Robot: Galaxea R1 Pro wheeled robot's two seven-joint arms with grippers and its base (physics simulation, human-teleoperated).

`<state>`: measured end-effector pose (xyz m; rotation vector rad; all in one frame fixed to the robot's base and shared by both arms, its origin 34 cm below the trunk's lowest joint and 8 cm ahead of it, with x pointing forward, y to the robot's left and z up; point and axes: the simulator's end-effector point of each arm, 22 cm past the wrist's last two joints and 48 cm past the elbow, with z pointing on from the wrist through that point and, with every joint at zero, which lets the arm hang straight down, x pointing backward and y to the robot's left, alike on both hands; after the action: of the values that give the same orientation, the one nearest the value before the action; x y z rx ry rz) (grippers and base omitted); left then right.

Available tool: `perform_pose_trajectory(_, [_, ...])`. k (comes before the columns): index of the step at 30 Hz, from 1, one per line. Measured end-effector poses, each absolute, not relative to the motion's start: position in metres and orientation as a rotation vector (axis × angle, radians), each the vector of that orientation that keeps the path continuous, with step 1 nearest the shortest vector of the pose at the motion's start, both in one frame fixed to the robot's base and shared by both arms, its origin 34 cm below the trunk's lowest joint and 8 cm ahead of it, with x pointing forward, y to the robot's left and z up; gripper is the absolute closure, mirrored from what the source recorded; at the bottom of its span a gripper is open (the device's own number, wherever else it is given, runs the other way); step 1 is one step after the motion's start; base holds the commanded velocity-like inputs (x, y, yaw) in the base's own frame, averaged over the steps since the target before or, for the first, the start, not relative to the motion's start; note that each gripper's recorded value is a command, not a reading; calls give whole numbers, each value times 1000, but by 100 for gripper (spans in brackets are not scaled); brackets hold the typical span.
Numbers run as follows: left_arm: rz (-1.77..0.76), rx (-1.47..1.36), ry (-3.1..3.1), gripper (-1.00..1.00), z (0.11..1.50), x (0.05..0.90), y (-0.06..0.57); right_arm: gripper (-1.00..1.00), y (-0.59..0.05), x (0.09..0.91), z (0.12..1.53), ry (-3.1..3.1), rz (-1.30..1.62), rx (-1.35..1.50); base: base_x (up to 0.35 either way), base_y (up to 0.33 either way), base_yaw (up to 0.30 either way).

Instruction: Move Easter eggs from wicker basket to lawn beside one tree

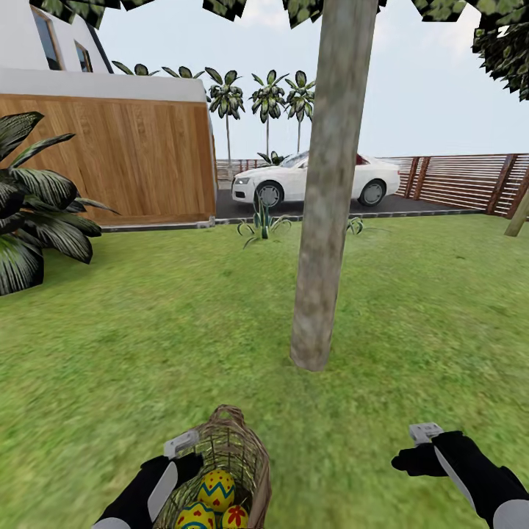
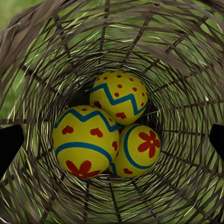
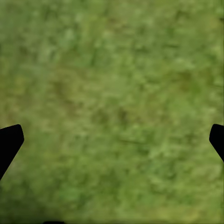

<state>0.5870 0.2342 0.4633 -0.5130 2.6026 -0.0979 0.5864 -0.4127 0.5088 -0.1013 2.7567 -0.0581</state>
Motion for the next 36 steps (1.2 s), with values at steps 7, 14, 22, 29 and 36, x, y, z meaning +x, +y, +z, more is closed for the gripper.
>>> perform_pose_trajectory(7, [-95,-512,2608,-100,448,583,232,-100,-413,584,494,2758,-59,-101,0,0,0])
perform_pose_trajectory(14, [-94,-512,2608,-100,434,581,232,-100,-413,581,480,2758,-59,-100,0,0,0])
perform_pose_trajectory(22, [-96,-511,2609,-100,417,577,231,-100,-413,578,463,2757,-59,-100,0,0,0])
perform_pose_trajectory(29, [-99,-511,2611,-100,402,574,230,-100,-413,575,448,2757,-59,-100,0,0,0])
perform_pose_trajectory(36, [-100,-510,2610,-100,387,571,230,-100,-413,572,433,2757,-58,-101,0,0,0])
